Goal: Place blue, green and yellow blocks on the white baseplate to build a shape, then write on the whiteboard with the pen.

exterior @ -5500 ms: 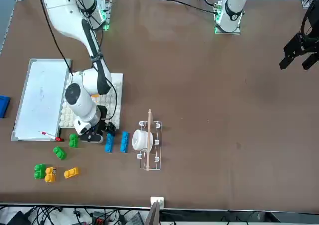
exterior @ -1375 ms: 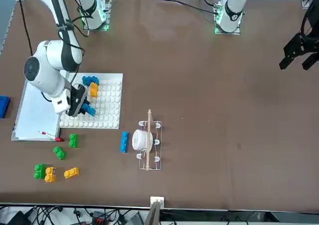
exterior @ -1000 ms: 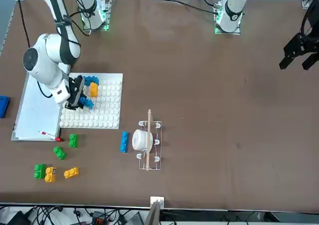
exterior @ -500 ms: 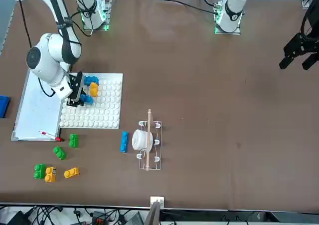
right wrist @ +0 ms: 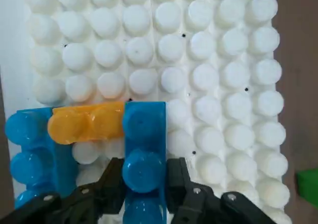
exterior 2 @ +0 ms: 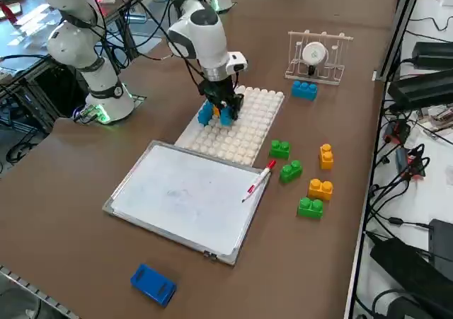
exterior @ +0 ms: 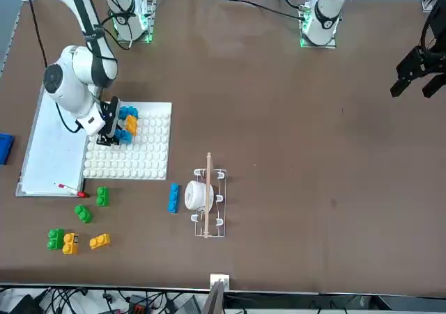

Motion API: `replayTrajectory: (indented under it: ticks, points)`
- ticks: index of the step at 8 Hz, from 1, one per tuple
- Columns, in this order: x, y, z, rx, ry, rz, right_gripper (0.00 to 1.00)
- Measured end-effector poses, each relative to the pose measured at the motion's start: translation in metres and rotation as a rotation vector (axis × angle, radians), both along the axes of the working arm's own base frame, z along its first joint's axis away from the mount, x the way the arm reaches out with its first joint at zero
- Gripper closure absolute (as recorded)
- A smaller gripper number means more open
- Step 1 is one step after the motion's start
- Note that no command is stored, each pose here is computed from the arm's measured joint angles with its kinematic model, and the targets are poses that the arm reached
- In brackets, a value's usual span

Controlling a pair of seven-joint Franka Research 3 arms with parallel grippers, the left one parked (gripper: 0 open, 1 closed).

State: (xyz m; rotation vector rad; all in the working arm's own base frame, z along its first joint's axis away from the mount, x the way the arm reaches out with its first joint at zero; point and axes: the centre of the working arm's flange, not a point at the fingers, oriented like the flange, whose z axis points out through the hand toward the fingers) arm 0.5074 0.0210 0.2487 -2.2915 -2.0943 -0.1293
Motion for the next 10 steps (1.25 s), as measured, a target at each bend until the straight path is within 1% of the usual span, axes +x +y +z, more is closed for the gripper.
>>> replayTrajectory:
  ticks: [10]
  points:
    - [-0.0063,0.0035,-0.0079,-0.008,-0.018,0.006,0.58]
